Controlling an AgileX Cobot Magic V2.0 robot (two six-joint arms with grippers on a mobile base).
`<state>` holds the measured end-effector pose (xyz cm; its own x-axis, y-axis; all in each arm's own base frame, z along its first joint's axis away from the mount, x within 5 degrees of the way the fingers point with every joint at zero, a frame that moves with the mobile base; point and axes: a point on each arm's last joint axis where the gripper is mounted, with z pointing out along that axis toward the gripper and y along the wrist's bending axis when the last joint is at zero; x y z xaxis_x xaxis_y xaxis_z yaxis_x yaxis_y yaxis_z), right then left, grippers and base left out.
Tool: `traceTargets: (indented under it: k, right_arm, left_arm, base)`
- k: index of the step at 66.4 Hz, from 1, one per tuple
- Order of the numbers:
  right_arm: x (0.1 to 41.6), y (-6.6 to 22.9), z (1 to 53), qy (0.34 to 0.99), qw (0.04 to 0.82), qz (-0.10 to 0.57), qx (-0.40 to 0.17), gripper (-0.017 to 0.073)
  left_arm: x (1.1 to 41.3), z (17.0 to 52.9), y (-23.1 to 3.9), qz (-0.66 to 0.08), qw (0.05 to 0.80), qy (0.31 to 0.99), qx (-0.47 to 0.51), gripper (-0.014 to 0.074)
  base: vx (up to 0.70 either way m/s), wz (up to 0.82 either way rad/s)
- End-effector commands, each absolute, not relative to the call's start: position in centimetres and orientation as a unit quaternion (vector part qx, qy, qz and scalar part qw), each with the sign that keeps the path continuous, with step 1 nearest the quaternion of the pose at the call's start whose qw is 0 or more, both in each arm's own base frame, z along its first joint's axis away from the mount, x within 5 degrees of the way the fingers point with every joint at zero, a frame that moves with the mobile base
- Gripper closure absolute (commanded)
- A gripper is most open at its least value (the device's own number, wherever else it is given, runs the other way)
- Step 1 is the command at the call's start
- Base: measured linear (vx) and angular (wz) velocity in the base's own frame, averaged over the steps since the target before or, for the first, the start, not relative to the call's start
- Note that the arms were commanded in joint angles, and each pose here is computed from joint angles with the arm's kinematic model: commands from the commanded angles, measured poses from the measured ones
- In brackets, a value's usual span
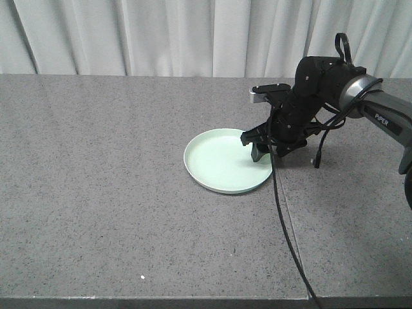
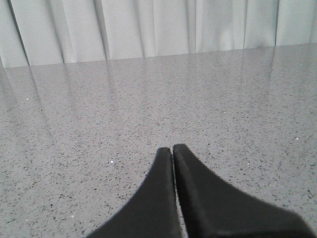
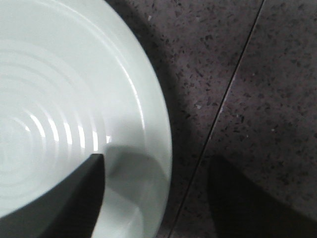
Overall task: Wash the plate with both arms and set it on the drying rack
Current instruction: 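Reach the right gripper down to the rim of the green plate, then close the right gripper on the plate rim and lift it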
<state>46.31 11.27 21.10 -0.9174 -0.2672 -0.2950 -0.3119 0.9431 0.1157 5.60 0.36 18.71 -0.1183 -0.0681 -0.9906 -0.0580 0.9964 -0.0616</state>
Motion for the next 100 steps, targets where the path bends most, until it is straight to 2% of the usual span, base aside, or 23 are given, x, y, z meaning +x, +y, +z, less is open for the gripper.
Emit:
traceTargets:
  k: [1, 11, 30, 46, 61, 75, 87, 100]
  right_arm:
    - [46.1, 11.0, 25.1, 0.967, 0.190, 0.083, -0.148, 0.0286]
    - [46.0, 11.0, 25.0, 0.968, 0.185, 0.083, -0.149, 0.0573]
    - [45.5, 11.0, 26.4, 0.964, 0.194, 0.097, -0.153, 0.0566]
    - [42.5, 11.6, 34.2, 0.930, 0.283, 0.162, -0.169, 0.0564]
    - [36.2, 10.6, 43.4, 0.890, 0.373, 0.181, -0.190, 0.0561]
    - [28.9, 9.3, 49.1, 0.865, 0.419, 0.188, -0.205, 0.0561]
    - [22.4, 8.1, 50.6, 0.845, 0.455, 0.200, -0.198, 0.0561]
    - [15.0, 6.2, 47.9, 0.835, 0.485, 0.202, -0.163, 0.0561]
  left_arm:
    - [5.4, 20.3, 0.2, -0.012, 0.704, 0.709, -0.037, 0.0600]
    - [5.4, 20.3, 0.2, -0.012, 0.704, 0.709, -0.037, 0.0600]
    - [5.4, 20.3, 0.2, -0.012, 0.704, 0.709, -0.037, 0.0600]
    - [5.4, 20.3, 0.2, -0.012, 0.704, 0.709, -0.037, 0.0600]
    - [5.4, 20.3, 0.2, -0.012, 0.704, 0.709, -0.037, 0.0600]
    - [5.4, 20.3, 0.2, -0.012, 0.704, 0.709, -0.037, 0.0600]
    - [5.4, 20.3, 0.2, -0.012, 0.704, 0.709, -0.037, 0.0600]
    - [5.4, 20.3, 0.2, -0.012, 0.704, 0.709, -0.037, 0.0600]
  base:
    - [0.00, 0.00]
    - [0.00, 0.00]
    - [0.00, 0.00]
    - [0.00, 0.00]
    - [0.00, 0.00]
    - [0.00, 0.00]
    - [0.00, 0.00]
    - [0.00, 0.00]
